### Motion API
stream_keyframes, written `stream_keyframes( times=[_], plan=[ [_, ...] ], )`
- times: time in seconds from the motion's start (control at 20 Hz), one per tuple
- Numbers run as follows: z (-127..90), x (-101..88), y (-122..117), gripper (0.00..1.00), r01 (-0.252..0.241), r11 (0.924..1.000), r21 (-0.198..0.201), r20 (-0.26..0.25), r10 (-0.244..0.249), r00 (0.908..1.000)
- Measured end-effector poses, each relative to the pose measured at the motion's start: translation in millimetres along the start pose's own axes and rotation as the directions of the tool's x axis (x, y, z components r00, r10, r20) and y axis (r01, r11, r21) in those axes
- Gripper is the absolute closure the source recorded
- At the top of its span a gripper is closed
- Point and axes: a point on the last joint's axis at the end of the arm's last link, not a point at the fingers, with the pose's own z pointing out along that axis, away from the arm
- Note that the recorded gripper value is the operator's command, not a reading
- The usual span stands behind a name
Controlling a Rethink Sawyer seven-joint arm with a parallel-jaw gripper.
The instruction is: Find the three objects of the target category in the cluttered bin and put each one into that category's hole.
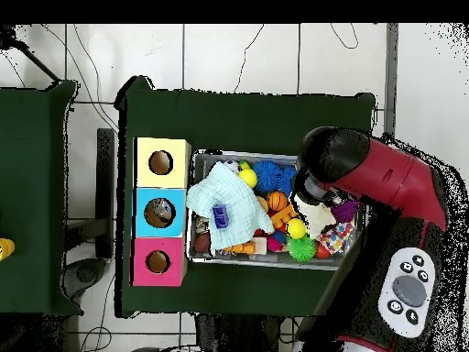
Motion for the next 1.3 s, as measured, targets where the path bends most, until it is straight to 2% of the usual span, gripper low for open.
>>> stream_keyframes(
  times=[0.2,0.65,1.0,1.3],
  plan=[
    [-26,8.5,-2,1.00,-0.004,1.0000,0.002,-0.002,0.004,1.0000],
    [-59,14.8,-4,1.00,-0.018,0.9997,-0.017,0.028,0.018,0.9994],
    [-66,21.3,10,1.00,-0.024,0.9990,-0.038,0.029,0.025,0.9993],
    [-67,33.8,39,1.00,-0.081,0.9942,-0.071,0.009,0.082,0.9966]
  ],
)
